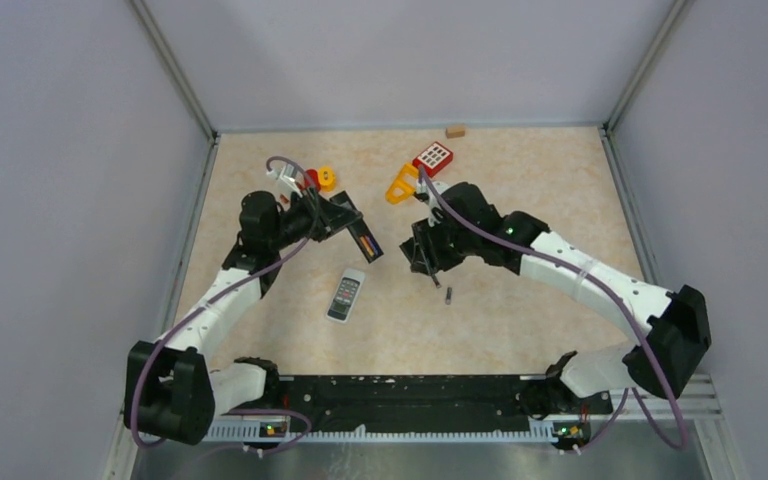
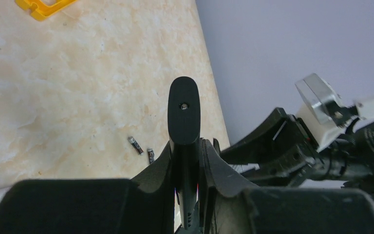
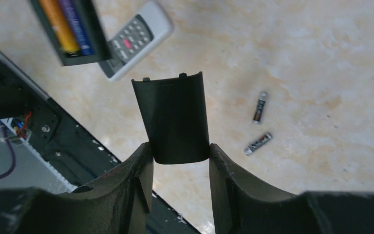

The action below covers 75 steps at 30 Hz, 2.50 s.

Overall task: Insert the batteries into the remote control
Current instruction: Pick up the battery cover at the center of the board, then load the battery cover into the remote control.

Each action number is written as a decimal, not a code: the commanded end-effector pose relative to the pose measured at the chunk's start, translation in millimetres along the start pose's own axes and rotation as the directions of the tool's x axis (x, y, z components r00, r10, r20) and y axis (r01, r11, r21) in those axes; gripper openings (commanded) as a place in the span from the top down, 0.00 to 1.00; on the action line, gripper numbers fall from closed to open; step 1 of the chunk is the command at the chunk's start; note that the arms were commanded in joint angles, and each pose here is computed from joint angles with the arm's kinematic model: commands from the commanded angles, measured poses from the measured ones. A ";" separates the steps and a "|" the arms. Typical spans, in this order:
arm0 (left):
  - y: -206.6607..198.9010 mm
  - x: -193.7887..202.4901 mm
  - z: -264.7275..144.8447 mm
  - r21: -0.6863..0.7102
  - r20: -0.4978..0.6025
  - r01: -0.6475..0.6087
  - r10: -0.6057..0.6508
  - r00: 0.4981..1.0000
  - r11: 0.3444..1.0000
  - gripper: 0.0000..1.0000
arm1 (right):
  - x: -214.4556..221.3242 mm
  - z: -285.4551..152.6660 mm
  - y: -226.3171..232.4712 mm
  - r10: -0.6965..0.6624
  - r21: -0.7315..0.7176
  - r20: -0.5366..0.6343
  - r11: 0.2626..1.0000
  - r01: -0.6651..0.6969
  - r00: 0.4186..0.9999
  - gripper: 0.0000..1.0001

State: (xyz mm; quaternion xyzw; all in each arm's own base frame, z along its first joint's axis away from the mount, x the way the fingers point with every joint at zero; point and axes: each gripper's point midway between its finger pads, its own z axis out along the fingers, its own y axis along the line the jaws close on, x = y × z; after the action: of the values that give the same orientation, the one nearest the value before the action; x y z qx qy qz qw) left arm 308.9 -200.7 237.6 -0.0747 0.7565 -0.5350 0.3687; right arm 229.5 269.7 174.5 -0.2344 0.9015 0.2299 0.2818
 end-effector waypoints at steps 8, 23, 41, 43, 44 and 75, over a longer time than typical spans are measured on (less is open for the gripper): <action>-35.8 -19.5 -14.6 0.107 0.181 -0.140 0.119 0.976 0.984 1.00 | -56.2 -30.7 92.0 -0.005 -0.155 0.168 0.987 0.032 0.986 0.70; -58.4 -8.2 -27.6 0.162 0.212 -0.257 0.221 0.952 0.953 1.00 | -71.0 -10.2 106.0 -0.013 -0.086 0.151 0.996 0.026 0.988 0.71; -67.5 -10.8 -26.8 0.133 0.144 -0.168 0.149 0.978 0.977 1.00 | -61.5 2.4 112.2 -0.073 -0.053 0.097 0.995 0.078 0.993 0.71; -68.1 -9.5 -26.4 0.139 0.135 -0.162 0.143 0.980 0.977 1.00 | -58.5 2.9 111.0 -0.074 -0.052 0.088 0.996 0.079 0.993 0.71; -68.6 -9.1 -26.5 0.142 0.133 -0.161 0.142 0.981 0.977 1.00 | -57.5 3.4 110.4 -0.073 -0.051 0.085 0.996 0.078 0.994 0.71; -86.6 18.8 -31.2 0.238 -0.066 0.038 -0.023 0.998 0.971 1.00 | -62.2 23.0 117.5 -0.107 -0.041 0.021 0.993 0.108 0.994 0.66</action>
State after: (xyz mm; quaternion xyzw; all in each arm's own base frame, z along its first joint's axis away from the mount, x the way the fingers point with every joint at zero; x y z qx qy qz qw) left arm 279.0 -205.3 270.5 -0.0670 0.7274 -0.5603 0.3905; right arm 209.3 371.1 218.5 -0.2798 0.8929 0.2205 0.2754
